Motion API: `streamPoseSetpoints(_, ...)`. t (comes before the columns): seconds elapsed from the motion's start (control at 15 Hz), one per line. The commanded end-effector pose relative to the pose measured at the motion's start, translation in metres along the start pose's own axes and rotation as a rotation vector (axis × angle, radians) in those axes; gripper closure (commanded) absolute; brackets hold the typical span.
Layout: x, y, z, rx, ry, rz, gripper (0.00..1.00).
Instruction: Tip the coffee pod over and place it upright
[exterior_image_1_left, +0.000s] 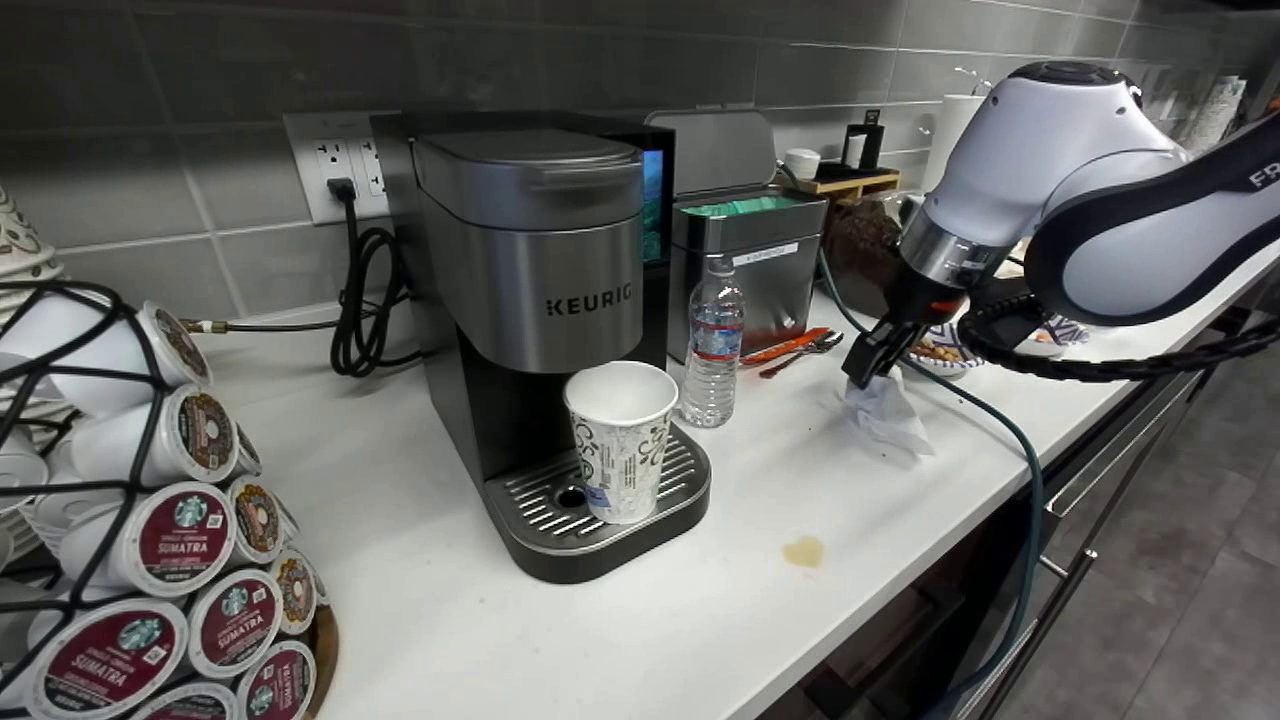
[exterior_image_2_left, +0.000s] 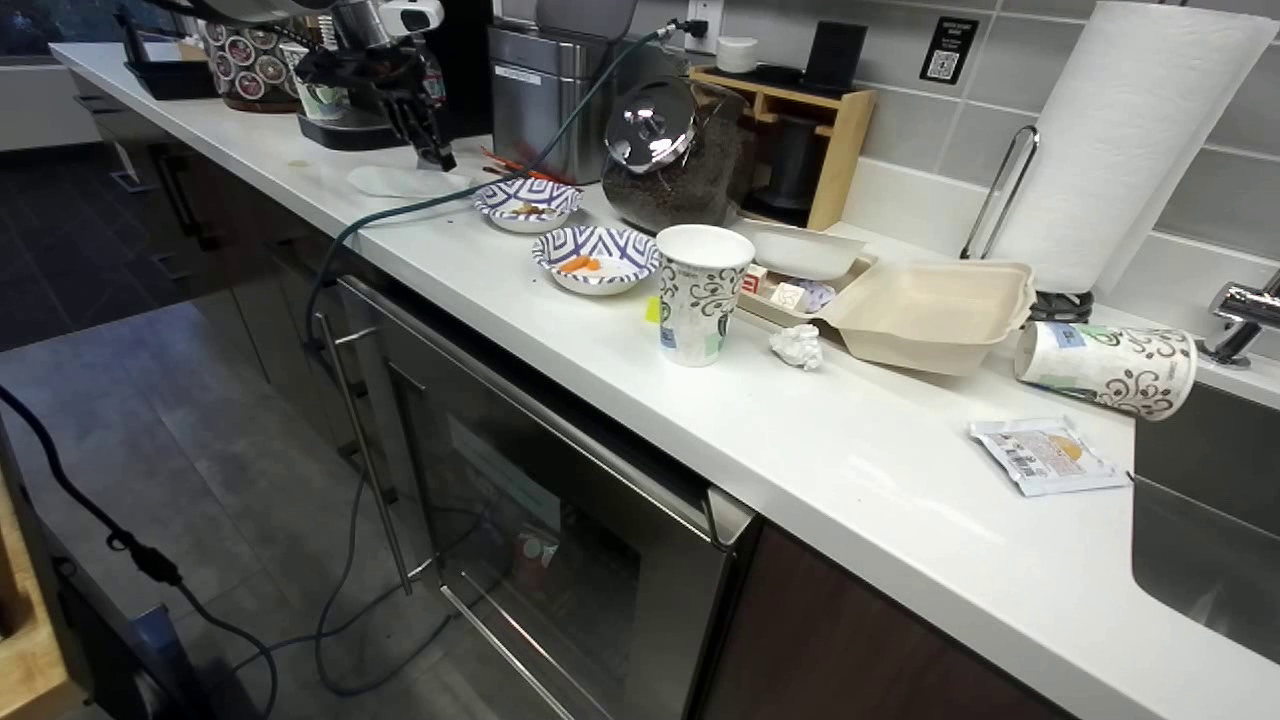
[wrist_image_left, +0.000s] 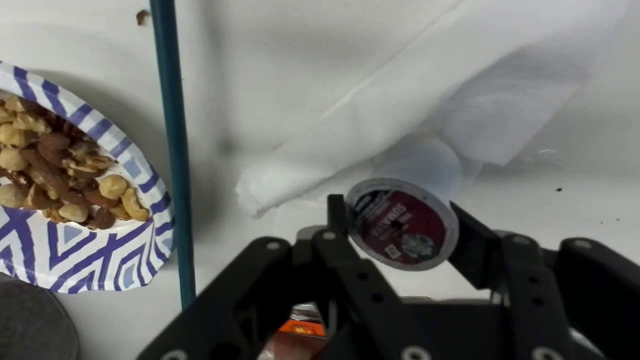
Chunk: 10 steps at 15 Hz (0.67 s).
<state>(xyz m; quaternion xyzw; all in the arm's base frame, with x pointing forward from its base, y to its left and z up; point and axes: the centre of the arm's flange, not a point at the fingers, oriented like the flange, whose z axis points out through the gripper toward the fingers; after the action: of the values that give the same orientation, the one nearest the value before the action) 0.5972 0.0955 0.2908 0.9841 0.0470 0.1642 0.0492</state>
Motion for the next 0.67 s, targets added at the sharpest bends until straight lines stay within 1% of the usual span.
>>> streamPoseSetpoints(0.0,0.003,-0.001,-0.016,0.007,0.020,0.012,0.82)
streamPoseSetpoints(0.2,0.013,-0.007,-0.030,0.004,0.076,0.012,1.00)
streamPoseSetpoints(0.47,0.017,-0.027,-0.034,-0.026,0.102,-0.036,1.00)
streamPoseSetpoints(0.53,0.017,-0.030,-0.035,-0.029,0.103,-0.043,0.74)
streamPoseSetpoints(0.6,0.018,-0.031,-0.036,-0.031,0.100,-0.042,0.73)
